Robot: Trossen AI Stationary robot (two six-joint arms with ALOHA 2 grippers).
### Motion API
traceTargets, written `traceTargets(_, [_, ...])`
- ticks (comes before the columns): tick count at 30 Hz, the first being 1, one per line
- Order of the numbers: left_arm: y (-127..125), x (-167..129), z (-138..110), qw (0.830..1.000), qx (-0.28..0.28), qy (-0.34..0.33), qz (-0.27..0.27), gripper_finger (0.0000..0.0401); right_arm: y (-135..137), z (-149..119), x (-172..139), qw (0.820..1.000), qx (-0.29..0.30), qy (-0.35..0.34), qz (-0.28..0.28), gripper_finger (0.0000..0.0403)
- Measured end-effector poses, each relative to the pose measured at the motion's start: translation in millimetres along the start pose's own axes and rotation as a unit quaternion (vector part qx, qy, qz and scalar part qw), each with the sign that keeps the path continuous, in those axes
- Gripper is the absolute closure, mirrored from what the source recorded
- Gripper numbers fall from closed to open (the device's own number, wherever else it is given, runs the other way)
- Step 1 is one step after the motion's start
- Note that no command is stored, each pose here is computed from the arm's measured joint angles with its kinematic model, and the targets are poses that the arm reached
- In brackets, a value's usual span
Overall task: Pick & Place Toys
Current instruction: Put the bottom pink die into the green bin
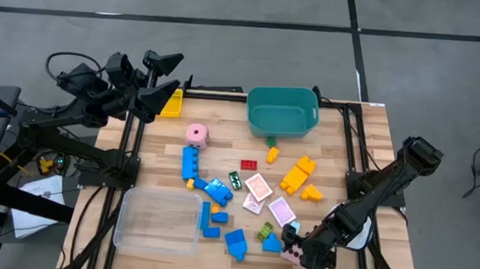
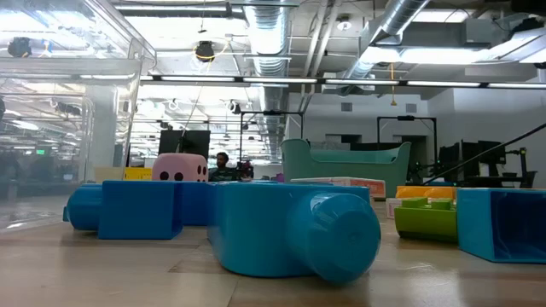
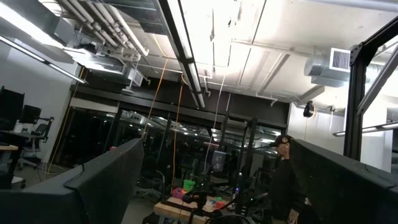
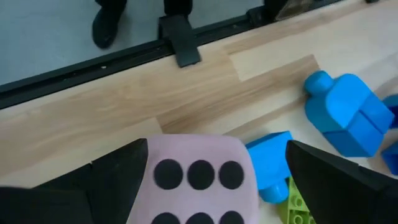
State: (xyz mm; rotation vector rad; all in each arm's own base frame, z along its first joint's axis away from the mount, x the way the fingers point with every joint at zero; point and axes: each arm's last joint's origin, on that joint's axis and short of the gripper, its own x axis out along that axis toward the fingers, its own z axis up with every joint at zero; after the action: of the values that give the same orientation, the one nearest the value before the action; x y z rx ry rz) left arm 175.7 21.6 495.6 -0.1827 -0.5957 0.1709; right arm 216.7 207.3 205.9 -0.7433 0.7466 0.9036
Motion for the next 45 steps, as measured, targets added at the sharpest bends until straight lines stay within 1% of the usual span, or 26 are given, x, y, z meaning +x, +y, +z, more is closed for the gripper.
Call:
traceTargets(7, [0.0, 0.0, 0.0, 1.0, 0.0, 0.0, 0.0, 0.0004, -5.7, 2.8, -1.2, 1.0, 0.011, -0.013, -0.015, 0.003])
traceTargets(9, [0.0, 0.0, 0.0, 1.0, 0.0, 0.0, 0.0, 0.0004, -5.0, 2.9, -1.2, 0.999, 0.031, -0.012, -0.014, 0.0029])
traceTargets(14, [0.0, 0.0, -0.1, 1.0, 0.0, 0.0, 0.0, 0.0004, -1.1, 4.1, -1.2, 0.998, 0.06, -0.006, -0.02, 0.0007])
traceTargets(19, [0.0, 0.0, -0.1, 1.0, 0.0, 0.0, 0.0, 0.0004, 2.6, 5.2, -1.2, 0.997, 0.07, -0.004, -0.019, 0.0004])
traceTargets(30, [0.2, 0.0, -0.8, 1.0, 0.001, 0.004, 0.001, 0.0004, 6.7, -1.4, 2.4, 0.998, 0.068, 0.008, -0.012, 0.0003])
traceTargets(34, [0.2, 0.0, -0.8, 1.0, 0.012, 0.004, 0.001, 0.0004, 8.5, -5.2, 4.1, 0.998, 0.052, 0.016, -0.008, 0.0003])
traceTargets(45, [0.2, 0.0, -0.9, 1.0, 0.014, 0.004, 0.001, 0.0004, 6.1, -10.5, 0.7, 0.999, 0.014, 0.034, -0.009, 0.0003])
